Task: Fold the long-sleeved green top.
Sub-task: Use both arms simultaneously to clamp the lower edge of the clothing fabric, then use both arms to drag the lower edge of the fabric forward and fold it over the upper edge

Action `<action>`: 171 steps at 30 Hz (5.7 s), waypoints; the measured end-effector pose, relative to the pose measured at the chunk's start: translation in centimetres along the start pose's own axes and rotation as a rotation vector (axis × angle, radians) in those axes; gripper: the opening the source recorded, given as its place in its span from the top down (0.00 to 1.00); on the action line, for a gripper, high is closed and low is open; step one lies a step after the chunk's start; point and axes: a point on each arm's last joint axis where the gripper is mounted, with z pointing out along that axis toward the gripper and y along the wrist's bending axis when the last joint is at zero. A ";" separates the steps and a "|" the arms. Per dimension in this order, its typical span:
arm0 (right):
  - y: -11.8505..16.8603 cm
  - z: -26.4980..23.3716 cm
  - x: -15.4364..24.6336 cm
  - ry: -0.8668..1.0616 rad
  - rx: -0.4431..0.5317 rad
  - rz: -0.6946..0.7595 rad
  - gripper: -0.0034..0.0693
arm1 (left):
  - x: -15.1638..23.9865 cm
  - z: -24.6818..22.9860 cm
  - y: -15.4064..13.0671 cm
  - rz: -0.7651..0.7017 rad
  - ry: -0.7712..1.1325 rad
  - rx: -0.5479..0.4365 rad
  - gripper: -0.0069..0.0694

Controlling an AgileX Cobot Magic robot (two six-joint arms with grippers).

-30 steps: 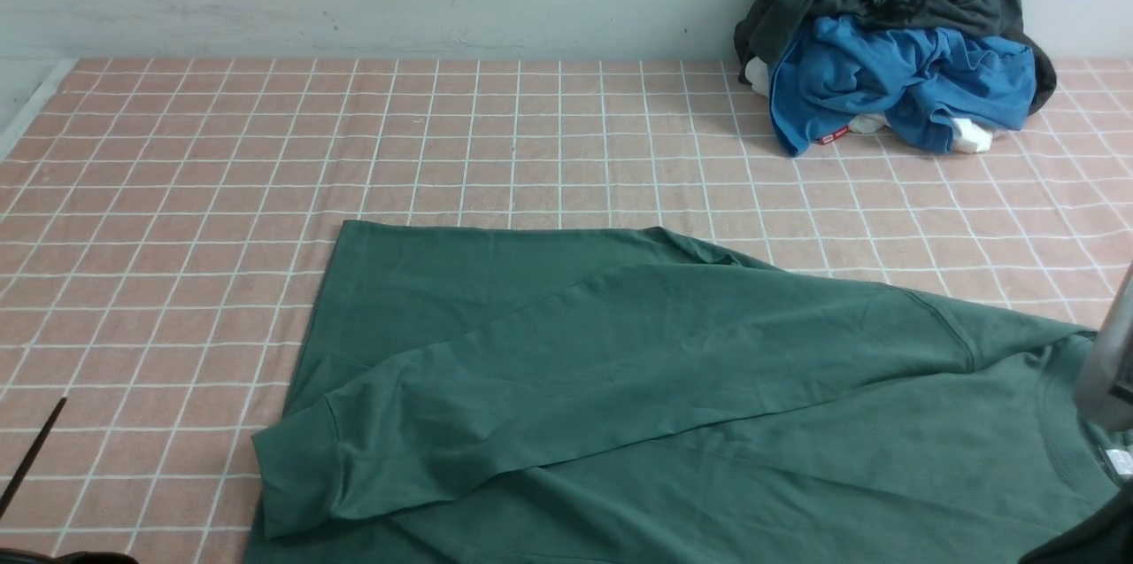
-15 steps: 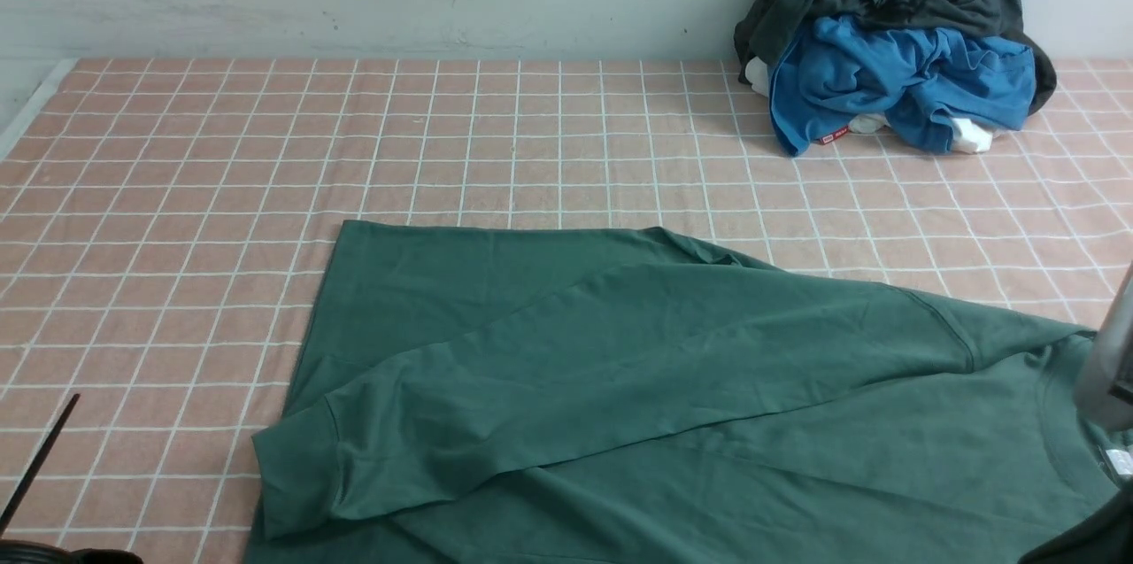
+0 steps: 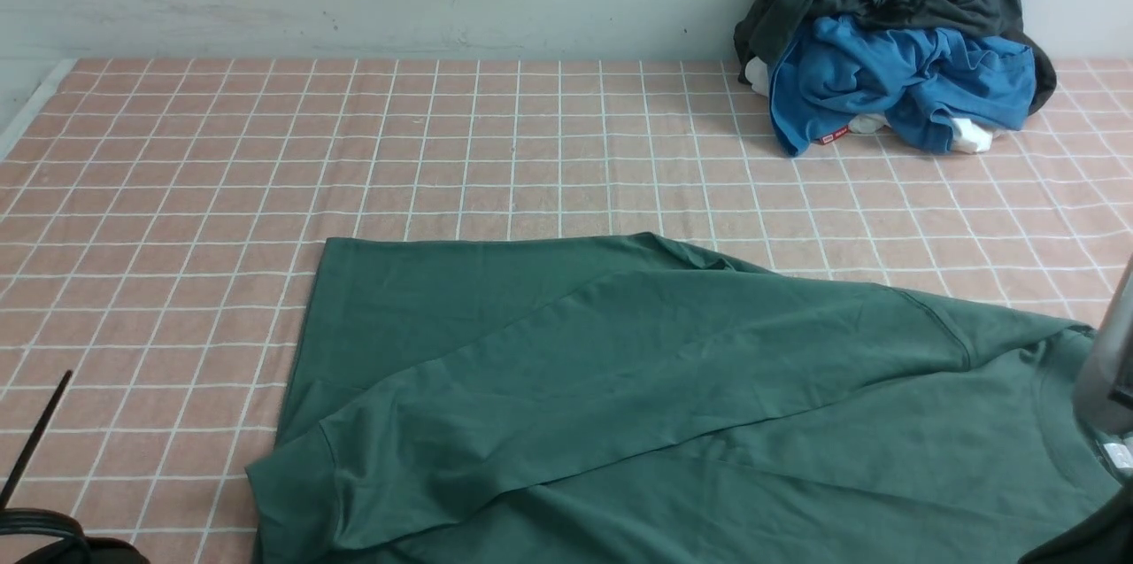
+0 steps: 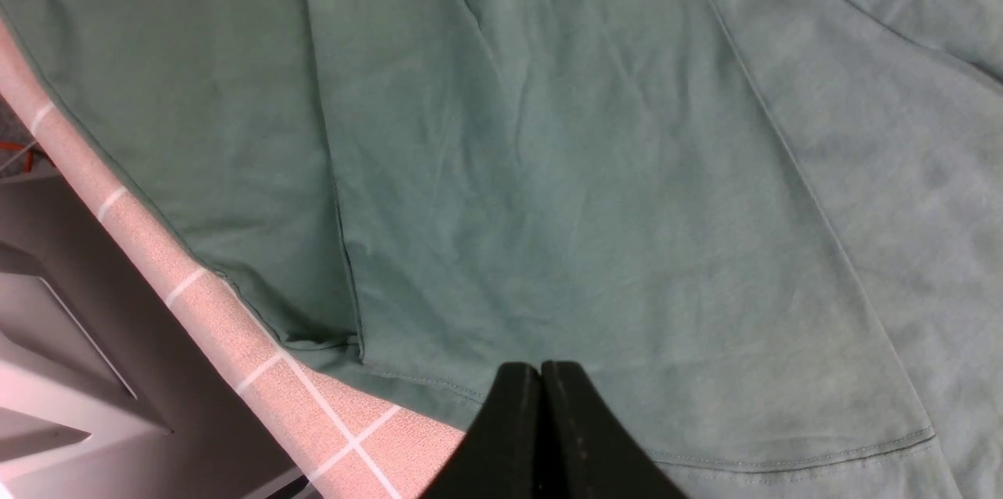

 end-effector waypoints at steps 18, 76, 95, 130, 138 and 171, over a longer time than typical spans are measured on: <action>0.0 0.0 0.0 0.000 0.000 0.000 0.97 | -0.3 0.7 -1.2 0.137 0.065 0.048 0.48; -2.1 15.8 7.5 0.457 0.035 -0.719 0.39 | -1.6 -1.3 0.5 0.057 0.173 -0.052 0.90; -2.3 14.9 6.3 0.484 0.036 -0.679 0.94 | -1.7 -1.3 0.5 0.053 0.174 -0.052 0.90; -2.1 14.9 5.3 0.406 0.038 -0.638 0.91 | -2.0 -1.3 0.9 -0.007 0.129 -0.071 0.90; -4.1 12.4 1.4 0.408 0.086 -0.611 0.93 | -1.5 -4.1 5.3 -0.238 0.079 -0.064 0.90; -25.4 20.6 -14.3 0.264 0.008 -0.156 0.93 | -2.7 -9.3 35.4 -0.541 -0.200 -0.232 0.89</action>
